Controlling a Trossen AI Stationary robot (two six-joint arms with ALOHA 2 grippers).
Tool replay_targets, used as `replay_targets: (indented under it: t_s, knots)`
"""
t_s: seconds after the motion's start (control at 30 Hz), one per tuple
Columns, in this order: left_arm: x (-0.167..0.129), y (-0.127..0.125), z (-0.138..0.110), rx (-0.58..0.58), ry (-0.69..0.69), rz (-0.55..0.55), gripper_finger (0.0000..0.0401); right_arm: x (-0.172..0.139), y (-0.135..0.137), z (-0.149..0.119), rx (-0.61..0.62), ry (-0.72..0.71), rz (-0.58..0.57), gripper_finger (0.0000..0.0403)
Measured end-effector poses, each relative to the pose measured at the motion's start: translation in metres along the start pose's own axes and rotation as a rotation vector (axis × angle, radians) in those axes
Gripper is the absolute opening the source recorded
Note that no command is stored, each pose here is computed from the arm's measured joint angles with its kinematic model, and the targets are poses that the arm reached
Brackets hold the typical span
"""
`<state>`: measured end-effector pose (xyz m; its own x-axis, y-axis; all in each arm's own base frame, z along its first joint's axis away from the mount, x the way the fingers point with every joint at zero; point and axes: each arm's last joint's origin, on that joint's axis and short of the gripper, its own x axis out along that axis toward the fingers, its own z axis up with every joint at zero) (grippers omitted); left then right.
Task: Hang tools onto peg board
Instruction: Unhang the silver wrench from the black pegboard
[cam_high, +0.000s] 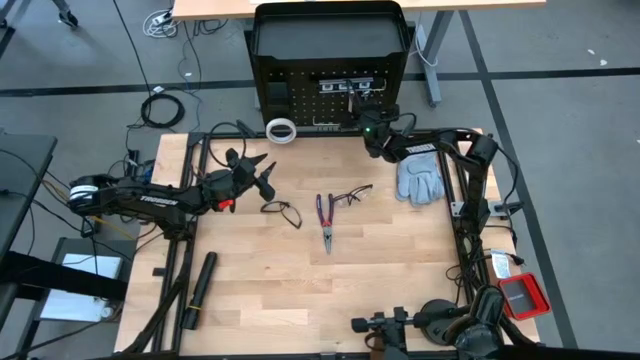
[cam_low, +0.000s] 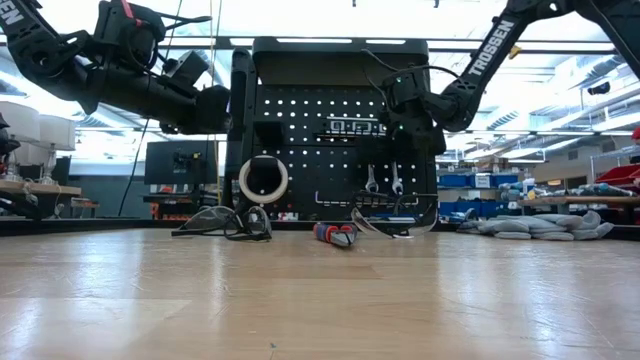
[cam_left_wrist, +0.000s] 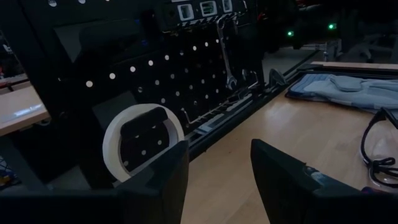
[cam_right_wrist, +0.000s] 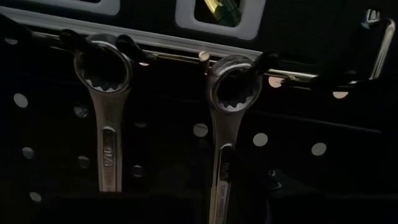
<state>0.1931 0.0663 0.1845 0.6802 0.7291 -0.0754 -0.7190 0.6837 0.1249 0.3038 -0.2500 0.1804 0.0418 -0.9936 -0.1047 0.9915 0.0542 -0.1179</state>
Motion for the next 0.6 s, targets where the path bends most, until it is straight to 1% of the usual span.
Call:
replay_targets:
  t_s: [0.17, 0.33, 0.6]
  knots:
    - [0.000, 0.000, 0.000, 0.001, 0.001, 0.000, 0.0177, -0.003, -0.006, -0.004, 0.016, 0.008, 0.050, 0.0055]
    - [0.000, 0.000, 0.000, 0.000, 0.000, 0.000, 0.0177, -0.009, -0.012, -0.001, -0.014, 0.015, 0.085, 0.0056]
    - [0.000, 0.000, 0.000, 0.000, 0.000, 0.000, 0.0177, -0.018, -0.009, 0.002, -0.046, 0.026, 0.104, 0.0055]
